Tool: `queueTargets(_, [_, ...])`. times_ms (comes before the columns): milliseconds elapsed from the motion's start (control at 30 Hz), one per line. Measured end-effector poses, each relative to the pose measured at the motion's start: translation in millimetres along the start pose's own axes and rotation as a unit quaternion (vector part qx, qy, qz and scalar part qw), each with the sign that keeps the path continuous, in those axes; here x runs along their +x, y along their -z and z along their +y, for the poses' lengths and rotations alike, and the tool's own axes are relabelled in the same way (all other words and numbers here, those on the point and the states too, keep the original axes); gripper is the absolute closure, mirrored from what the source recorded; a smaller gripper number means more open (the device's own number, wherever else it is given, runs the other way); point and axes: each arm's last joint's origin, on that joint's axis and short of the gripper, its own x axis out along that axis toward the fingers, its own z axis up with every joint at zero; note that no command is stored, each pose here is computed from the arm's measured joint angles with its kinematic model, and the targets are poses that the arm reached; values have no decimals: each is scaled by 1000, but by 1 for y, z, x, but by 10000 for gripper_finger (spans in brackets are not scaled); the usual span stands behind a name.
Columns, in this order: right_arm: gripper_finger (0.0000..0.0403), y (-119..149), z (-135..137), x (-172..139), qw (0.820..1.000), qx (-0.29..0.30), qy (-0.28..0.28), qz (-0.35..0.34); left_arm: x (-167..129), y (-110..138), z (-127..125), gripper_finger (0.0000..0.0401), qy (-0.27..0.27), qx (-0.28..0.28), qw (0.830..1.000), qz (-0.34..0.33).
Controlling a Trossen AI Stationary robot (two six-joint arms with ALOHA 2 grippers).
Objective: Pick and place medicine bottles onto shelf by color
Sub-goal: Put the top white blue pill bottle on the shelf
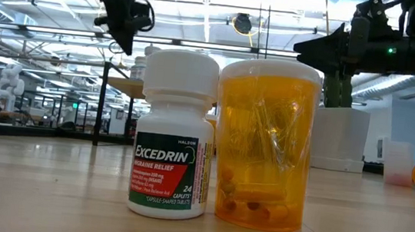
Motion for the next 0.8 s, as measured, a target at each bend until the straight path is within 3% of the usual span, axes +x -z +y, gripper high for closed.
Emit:
queueTargets(400, [78, 1, 0, 0, 1000, -3, -1, 3, 20, 1, 9, 395, 24, -6, 999, 37])
queueTargets(800, [78, 1, 0, 0, 1000, -4, -1, 6, 32, 12, 3, 394, 40, -6, 998, 52])
